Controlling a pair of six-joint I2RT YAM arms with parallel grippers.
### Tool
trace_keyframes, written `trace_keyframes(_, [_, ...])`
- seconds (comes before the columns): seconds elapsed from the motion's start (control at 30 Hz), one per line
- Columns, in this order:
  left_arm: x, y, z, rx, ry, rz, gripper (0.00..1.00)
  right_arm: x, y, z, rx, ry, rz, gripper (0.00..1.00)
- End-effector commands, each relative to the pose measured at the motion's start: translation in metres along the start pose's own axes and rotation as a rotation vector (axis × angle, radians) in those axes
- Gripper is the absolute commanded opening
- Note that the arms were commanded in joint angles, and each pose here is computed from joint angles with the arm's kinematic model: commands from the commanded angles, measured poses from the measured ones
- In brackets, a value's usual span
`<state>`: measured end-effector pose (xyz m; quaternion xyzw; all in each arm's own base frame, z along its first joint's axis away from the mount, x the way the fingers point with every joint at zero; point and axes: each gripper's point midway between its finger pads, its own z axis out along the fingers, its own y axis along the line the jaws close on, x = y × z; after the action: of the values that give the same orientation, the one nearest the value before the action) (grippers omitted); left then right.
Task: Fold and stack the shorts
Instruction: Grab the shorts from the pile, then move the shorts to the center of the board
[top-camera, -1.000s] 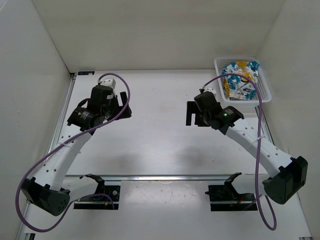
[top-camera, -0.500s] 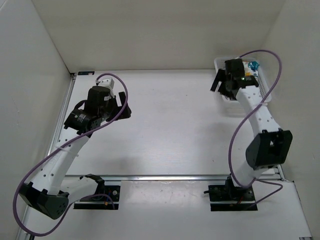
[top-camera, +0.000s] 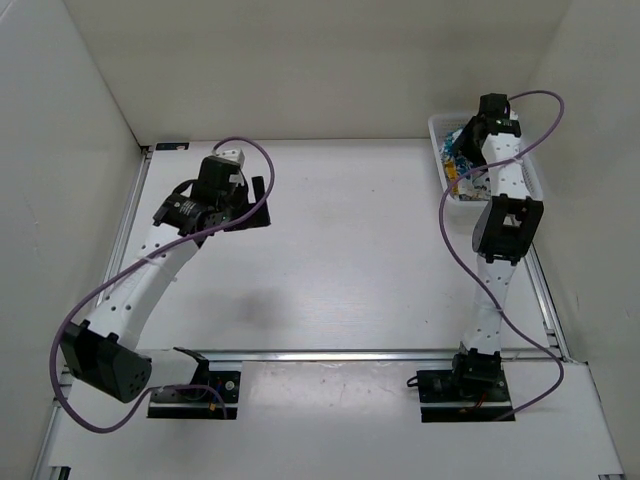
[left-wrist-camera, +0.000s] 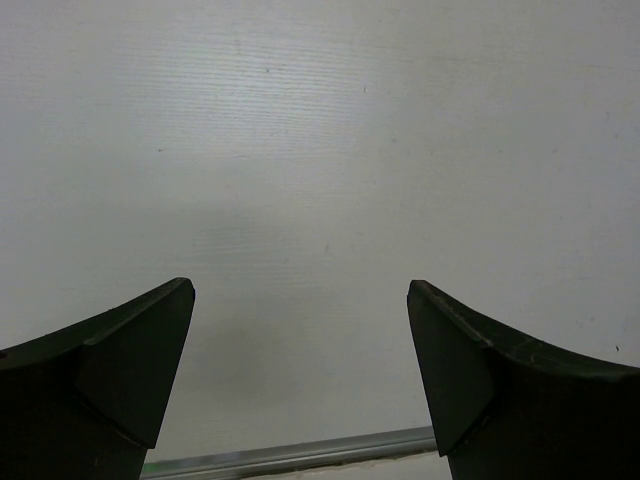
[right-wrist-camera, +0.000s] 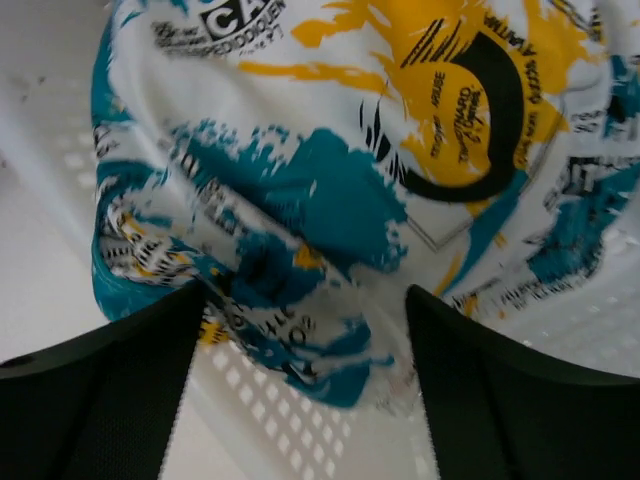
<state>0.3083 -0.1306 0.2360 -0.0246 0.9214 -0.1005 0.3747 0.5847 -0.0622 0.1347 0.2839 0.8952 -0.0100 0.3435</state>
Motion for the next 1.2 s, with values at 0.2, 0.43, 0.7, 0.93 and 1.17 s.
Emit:
trace_keyframes(0.2, [-0.034, -0.006, -0.013, 0.002, -0.081, 0.008, 1.00, -0.062, 0.028, -0.056, -0.173, -0.173, 0.090, 0.00])
trace_keyframes(0.43, [-0.020, -0.003, -0.020, 0.050, -0.054, -0.053, 1.00, -0.082, 0.105, -0.285, -0.598, -0.373, -0.099, 0.00])
trace_keyframes(0.7, [-0.029, 0.037, -0.060, 0.055, -0.108, -0.191, 1.00, 0.020, 0.206, -0.500, -1.292, -0.309, -0.368, 0.00])
trace_keyframes(0.93, [-0.050, 0.070, -0.108, -0.036, -0.225, -0.257, 1.00, 0.106, 0.201, -0.497, -1.321, -0.121, -0.461, 0.00])
trace_keyframes(1.17, [-0.046, 0.053, -0.099, 0.069, -0.182, -0.252, 1.00, 0.171, 0.138, -0.302, -0.790, 0.186, -0.375, 0.67])
